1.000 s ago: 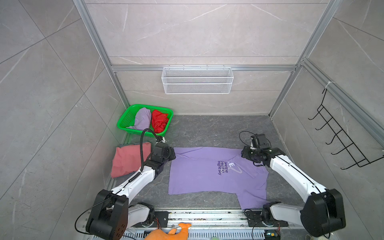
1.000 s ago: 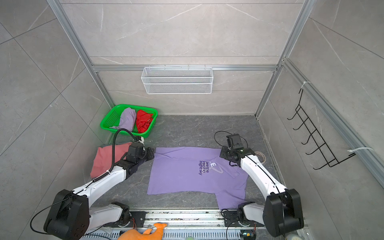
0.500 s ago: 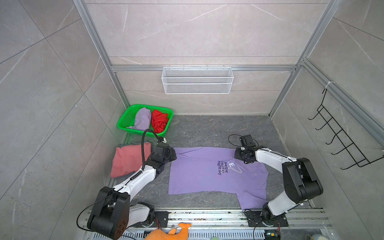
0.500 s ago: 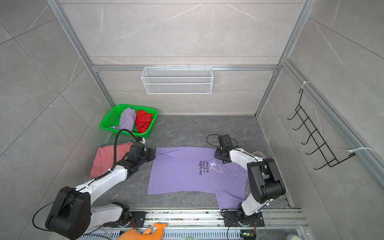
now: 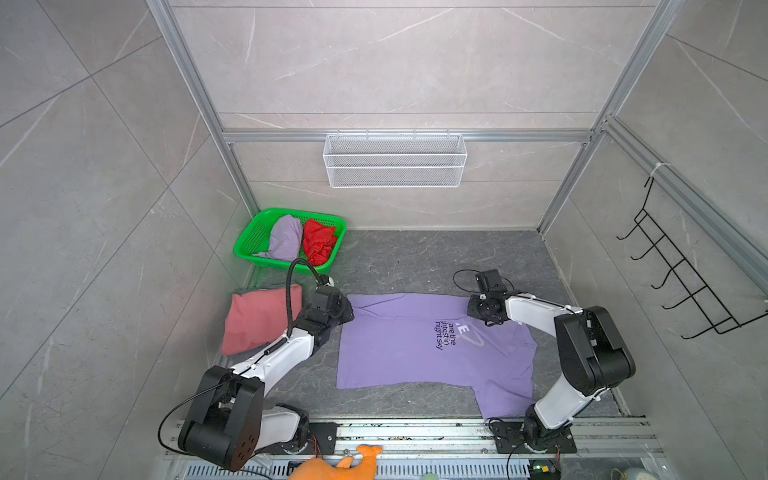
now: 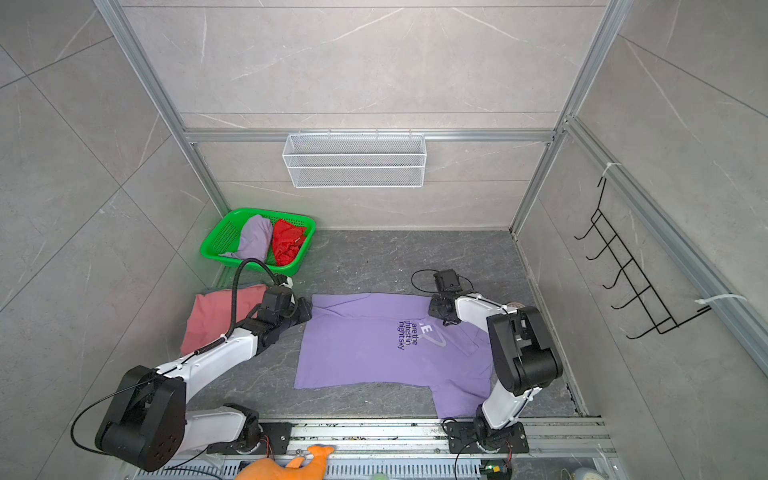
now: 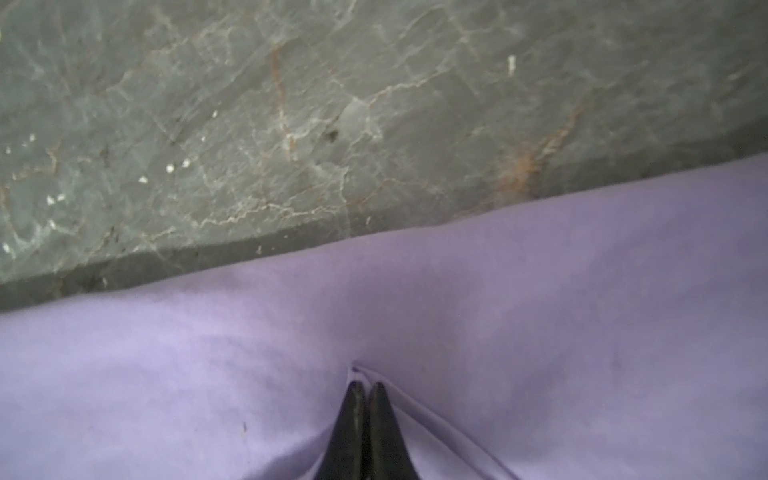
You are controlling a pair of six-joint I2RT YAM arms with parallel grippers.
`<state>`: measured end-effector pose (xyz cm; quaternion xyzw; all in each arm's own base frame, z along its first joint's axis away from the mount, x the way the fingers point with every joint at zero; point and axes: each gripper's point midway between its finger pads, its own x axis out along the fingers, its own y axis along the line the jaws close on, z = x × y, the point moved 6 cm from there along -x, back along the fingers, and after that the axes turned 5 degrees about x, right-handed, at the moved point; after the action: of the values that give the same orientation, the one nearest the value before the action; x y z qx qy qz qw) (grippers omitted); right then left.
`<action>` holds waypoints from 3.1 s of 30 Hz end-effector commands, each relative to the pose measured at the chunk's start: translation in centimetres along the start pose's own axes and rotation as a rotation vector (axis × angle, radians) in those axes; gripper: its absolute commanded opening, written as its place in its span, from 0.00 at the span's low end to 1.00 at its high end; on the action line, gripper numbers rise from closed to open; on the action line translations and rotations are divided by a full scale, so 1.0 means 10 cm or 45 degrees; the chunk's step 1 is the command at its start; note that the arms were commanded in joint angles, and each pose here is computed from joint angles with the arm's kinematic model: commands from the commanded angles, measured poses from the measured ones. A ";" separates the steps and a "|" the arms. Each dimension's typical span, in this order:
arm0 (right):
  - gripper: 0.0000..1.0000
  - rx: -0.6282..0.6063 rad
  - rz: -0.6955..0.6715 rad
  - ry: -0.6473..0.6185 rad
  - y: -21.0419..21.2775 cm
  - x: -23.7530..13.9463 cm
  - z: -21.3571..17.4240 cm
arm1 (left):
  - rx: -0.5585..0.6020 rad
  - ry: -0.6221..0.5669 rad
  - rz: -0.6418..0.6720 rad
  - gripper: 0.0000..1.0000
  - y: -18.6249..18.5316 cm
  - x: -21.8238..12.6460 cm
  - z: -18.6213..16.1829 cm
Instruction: Fold and stack the t-shirts
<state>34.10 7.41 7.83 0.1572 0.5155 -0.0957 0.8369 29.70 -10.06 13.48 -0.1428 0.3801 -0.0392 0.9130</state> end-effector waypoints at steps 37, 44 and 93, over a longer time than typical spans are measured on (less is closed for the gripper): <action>0.07 -0.090 -0.030 0.090 0.06 -0.89 -0.53 | -0.253 0.530 0.200 0.07 -0.10 0.33 -0.35; 0.07 -0.115 -0.077 0.071 -0.01 -0.95 -0.59 | -0.060 0.449 0.102 0.00 -0.25 0.27 -0.08; 0.56 0.186 -0.340 0.000 -0.63 -0.23 0.19 | -0.086 0.485 -0.084 0.55 -0.85 0.69 -0.29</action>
<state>32.17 3.06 9.30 0.1547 0.5369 -0.2092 0.8026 32.71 -19.50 9.15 -0.1512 0.5502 -0.0782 0.8175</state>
